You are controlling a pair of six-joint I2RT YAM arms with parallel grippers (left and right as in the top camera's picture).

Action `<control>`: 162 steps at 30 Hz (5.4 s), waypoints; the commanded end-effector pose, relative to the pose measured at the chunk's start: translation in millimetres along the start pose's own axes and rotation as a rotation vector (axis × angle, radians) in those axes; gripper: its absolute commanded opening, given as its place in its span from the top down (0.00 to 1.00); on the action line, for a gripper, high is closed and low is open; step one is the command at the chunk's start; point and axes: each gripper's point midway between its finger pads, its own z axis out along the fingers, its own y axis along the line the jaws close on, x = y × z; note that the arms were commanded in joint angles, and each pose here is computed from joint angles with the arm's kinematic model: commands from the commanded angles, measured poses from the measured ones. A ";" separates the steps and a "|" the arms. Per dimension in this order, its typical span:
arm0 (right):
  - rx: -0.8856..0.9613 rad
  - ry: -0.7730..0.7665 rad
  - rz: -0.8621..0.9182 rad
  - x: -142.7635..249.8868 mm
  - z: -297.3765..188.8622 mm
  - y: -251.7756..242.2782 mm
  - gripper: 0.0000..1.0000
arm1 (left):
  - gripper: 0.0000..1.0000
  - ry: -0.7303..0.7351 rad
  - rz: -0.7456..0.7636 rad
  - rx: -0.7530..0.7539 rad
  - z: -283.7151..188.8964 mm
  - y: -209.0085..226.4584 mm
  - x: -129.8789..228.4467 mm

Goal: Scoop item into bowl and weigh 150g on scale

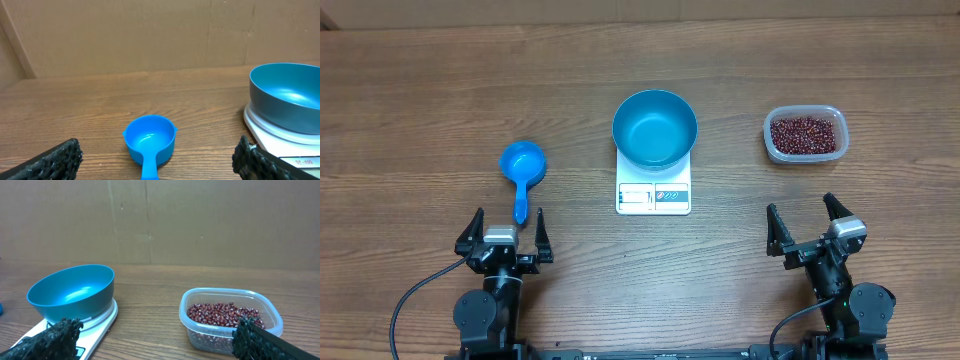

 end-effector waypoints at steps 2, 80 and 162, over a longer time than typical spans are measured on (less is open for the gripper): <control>-0.004 -0.006 -0.010 1.3 0.2 1.0 0.00 | 0.00 -0.002 -0.016 -0.015 -0.4 3.0 0.6; -0.004 -0.006 -0.010 1.3 0.2 1.0 0.00 | 0.00 0.518 -0.075 0.045 59.8 6.4 -81.2; -0.004 -0.006 -0.010 1.3 0.2 1.0 0.00 | 0.01 1.245 0.107 0.212 156.2 48.2 93.5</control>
